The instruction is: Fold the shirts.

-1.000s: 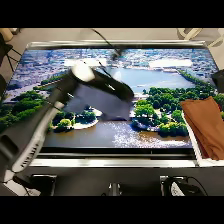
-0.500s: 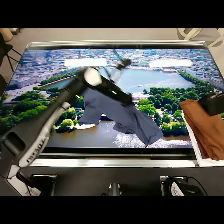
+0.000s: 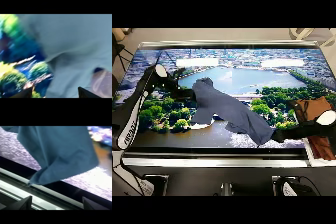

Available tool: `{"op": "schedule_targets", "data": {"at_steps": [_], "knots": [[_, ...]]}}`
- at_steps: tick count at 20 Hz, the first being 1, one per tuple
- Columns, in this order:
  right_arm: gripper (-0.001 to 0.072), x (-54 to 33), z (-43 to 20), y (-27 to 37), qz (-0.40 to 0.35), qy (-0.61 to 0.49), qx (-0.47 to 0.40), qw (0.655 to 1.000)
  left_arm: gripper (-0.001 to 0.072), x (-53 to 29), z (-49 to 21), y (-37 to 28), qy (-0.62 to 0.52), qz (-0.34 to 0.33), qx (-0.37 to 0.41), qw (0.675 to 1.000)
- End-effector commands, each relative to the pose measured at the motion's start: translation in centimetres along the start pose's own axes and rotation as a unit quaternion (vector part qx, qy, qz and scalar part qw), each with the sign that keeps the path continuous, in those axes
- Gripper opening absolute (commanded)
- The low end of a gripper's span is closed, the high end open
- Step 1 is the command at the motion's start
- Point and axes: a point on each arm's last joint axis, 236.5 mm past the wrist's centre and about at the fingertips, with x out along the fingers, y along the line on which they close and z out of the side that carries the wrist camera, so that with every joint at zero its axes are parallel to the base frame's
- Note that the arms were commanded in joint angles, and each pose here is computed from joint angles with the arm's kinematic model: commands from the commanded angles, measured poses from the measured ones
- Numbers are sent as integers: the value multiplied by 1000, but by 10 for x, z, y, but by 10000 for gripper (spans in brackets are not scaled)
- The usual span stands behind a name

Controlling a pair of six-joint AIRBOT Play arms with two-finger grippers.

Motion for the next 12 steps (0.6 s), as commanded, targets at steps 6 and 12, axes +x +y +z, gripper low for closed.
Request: {"op": "schedule_targets", "data": {"at_steps": [6, 12], "knots": [[711, 60, 1, 19, 119, 14, 44, 992, 681, 59, -5, -20, 15, -57, -13, 998], [710, 86, -2, 26, 175, 39, 72, 981, 174, 82, -19, -38, 46, -56, 4, 997]]}}
